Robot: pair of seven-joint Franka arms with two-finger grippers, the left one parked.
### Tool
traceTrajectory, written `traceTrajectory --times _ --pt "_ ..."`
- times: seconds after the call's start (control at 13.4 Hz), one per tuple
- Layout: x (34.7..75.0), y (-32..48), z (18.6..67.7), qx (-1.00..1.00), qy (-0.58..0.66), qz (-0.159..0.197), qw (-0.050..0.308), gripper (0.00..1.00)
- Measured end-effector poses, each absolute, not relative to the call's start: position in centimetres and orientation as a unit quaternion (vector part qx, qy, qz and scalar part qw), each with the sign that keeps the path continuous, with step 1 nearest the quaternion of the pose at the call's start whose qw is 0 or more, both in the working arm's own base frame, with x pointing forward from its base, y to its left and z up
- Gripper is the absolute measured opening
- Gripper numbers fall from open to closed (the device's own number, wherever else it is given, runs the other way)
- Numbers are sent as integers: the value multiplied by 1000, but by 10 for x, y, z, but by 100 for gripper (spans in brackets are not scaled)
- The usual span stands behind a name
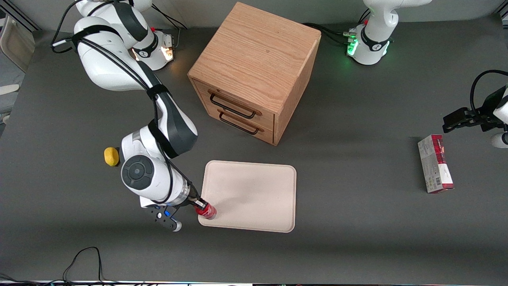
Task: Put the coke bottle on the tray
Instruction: 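Carry the bottle over the cream tray and lower it onto it, then open the right gripper and withdraw it from the tray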
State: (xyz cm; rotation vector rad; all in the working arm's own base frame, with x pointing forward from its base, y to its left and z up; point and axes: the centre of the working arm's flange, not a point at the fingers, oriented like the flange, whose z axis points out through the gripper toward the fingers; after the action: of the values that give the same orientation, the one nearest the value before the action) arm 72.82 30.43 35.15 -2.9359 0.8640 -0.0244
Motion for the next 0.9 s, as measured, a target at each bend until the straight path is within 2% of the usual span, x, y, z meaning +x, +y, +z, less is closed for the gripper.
traceTrajectory --times 0.52,0.6,0.9 --pt "730 305 350 -958 284 -12 42 30" --pt "730 305 350 -958 284 -12 42 35" --pt "731 305 356 -957 286 -16 45 78"
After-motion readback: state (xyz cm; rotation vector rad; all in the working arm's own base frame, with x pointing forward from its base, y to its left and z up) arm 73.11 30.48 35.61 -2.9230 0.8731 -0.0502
